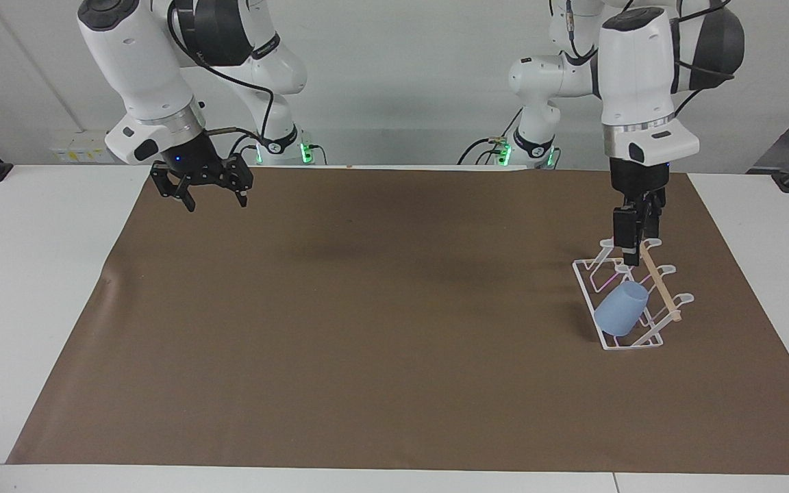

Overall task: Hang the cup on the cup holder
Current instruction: 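Open the left gripper and withdraw it from the hung cup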

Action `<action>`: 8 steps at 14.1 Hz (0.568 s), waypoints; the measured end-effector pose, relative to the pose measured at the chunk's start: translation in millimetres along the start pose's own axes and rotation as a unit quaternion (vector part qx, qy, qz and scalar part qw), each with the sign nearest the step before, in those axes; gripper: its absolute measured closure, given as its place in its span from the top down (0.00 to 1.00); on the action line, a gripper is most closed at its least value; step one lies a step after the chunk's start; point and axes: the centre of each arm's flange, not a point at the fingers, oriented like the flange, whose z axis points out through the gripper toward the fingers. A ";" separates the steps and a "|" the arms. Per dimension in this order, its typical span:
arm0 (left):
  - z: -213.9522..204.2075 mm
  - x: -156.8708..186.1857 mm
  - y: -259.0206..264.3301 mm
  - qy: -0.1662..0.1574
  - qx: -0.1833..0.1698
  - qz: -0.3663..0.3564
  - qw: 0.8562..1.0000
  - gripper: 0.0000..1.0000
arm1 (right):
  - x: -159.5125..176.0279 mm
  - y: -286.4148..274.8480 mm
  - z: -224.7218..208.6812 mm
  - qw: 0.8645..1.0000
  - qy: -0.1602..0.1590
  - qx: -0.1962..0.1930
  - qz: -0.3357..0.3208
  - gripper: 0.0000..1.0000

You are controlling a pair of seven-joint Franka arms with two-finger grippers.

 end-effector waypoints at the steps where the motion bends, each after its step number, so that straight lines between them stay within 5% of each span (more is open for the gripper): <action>1: -3.1 6.2 -4.2 -0.012 0.005 0.012 1.000 1.00 | 0.0 0.0 0.0 1.000 0.000 0.000 0.000 1.00; 8: -9.1 39.1 -67.3 -0.129 0.033 0.170 0.976 1.00 | 0.0 0.0 0.0 1.000 0.000 0.000 0.000 1.00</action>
